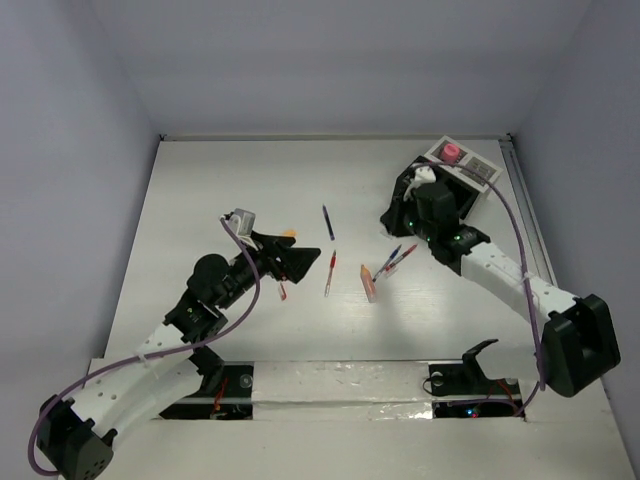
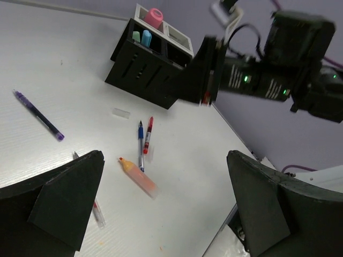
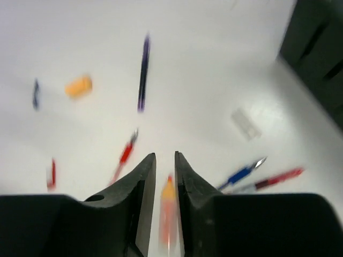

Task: Sort the stationery into containers
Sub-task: Pick up the pen from the center of the board.

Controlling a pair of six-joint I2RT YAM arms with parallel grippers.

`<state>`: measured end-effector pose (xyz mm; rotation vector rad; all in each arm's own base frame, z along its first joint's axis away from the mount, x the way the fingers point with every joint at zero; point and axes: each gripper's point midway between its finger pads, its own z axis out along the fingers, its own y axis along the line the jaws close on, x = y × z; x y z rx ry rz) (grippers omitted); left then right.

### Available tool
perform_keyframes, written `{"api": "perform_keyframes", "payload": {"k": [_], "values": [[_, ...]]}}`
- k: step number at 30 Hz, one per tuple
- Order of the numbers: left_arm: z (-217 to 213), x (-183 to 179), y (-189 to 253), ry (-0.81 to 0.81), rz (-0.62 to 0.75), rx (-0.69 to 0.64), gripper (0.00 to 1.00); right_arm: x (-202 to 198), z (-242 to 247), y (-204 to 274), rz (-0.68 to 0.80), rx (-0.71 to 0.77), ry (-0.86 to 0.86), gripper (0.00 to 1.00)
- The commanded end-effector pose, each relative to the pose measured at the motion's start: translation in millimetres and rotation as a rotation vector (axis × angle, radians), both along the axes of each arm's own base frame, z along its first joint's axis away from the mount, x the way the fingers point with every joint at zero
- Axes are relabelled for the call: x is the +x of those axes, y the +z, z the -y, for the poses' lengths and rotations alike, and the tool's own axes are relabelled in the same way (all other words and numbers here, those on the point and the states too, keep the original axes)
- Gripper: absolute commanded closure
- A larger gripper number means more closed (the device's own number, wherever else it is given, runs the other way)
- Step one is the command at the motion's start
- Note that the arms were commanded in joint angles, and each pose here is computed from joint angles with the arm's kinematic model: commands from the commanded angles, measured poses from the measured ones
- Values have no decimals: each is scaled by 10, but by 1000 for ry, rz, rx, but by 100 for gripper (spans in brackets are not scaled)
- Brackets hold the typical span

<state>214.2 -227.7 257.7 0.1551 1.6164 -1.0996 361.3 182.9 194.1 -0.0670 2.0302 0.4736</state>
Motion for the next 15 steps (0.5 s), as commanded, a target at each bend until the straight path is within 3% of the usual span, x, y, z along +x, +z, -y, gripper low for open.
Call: {"api": "perform_keyframes", "payload": {"k": [1, 4, 5, 7, 15], "values": [[42, -38, 236, -28, 64, -65, 1, -562, -202, -473, -203, 6, 128, 71], [73, -15, 227, -33, 50, -59, 1, -909, -401, -728, -281, -59, 199, 50], [79, 1, 204, -30, 42, -53, 1, -955, -459, -774, -298, -85, 210, 47], [100, 31, 183, -28, 27, -42, 1, -986, -457, -972, -340, -169, 190, 44], [64, 57, 92, -2, 1, -23, 1, -918, -522, -1156, -368, -228, 185, 43]]}}
